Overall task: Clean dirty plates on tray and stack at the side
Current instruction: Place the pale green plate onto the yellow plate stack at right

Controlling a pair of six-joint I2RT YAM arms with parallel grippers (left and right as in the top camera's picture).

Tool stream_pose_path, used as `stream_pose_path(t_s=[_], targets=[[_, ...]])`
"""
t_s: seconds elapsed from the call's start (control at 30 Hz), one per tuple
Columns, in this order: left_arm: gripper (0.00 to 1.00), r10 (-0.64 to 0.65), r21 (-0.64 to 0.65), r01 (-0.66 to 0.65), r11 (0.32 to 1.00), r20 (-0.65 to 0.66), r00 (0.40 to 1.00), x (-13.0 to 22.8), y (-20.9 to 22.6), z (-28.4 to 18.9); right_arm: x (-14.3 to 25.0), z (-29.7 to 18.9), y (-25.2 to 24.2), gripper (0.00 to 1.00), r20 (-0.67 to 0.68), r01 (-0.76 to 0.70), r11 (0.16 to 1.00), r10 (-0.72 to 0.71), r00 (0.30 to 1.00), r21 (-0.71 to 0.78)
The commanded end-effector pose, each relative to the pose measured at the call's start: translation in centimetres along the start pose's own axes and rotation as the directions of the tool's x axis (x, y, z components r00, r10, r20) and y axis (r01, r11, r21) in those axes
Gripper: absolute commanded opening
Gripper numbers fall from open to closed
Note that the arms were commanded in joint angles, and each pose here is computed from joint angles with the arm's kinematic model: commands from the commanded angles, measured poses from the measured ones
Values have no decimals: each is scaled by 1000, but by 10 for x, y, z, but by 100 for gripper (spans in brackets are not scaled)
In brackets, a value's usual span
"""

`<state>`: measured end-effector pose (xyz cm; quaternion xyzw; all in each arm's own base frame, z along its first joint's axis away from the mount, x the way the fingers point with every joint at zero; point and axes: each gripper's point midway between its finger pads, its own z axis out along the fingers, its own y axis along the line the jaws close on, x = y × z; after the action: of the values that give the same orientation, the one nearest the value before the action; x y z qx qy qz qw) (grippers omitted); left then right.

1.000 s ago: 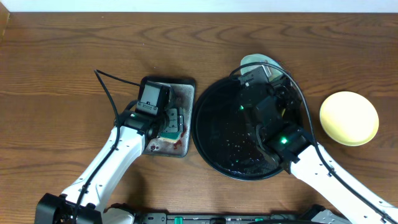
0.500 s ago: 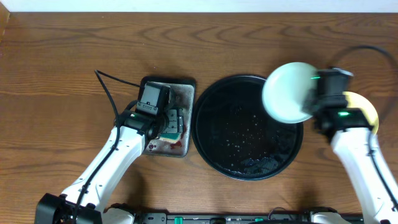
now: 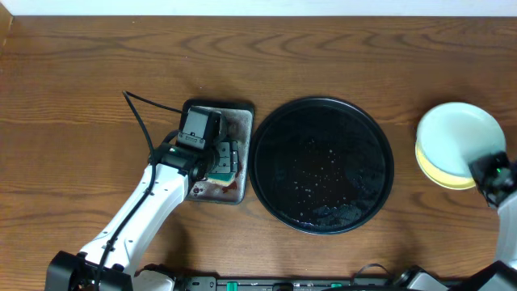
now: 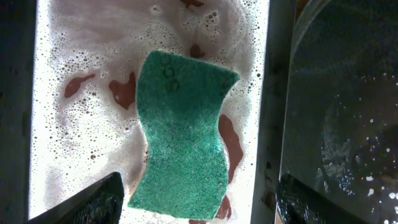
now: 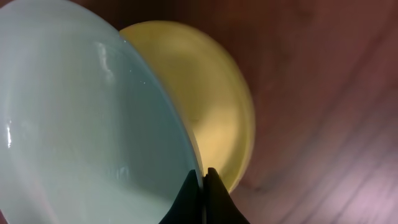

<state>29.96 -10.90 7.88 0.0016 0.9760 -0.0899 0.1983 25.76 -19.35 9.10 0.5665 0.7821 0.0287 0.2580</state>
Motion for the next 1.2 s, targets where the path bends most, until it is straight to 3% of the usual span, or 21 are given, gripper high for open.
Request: stream_pose_path(t_s=[0.0, 0.37, 0.73, 0.77, 0.8, 0.83, 0.87, 1.0, 1.17], targets=[[79, -2, 0, 2, 1000, 16, 1000, -7, -1, -3, -6, 6, -8, 1, 11, -34, 999, 34, 999, -29], [79, -3, 0, 3, 1000, 16, 1000, -7, -1, -3, -16, 10, -22, 2, 63, -23, 999, 21, 998, 34], [79, -2, -1, 2, 1000, 16, 1000, -7, -1, -3, 6, 43, -35, 1, -55, -26, 996, 31, 998, 86], [79, -2, -1, 2, 1000, 16, 1000, -7, -1, -3, 8, 46, -34, 4, -68, -23, 997, 28, 997, 76], [79, -2, 0, 2, 1000, 16, 1000, -7, -1, -3, 9, 48, -30, 13, -80, -1, 999, 5, 997, 53], [79, -2, 0, 2, 1000, 16, 1000, -7, -1, -3, 10, 50, -24, 29, -92, 25, 1000, -24, 995, 17], [79, -2, 0, 2, 1000, 16, 1000, -7, -1, -3, 11, 50, -17, 38, -101, 46, 999, -48, 994, -22], [79, -2, 0, 2, 1000, 16, 1000, -7, -1, -3, 17, 45, 16, 50, -132, 82, 973, -112, 985, -215], [80, -3, -5, 3, 1000, 20, 1000, -8, 0, -4, 41, 26, 78, 60, -124, 222, 829, -327, 937, -514]])
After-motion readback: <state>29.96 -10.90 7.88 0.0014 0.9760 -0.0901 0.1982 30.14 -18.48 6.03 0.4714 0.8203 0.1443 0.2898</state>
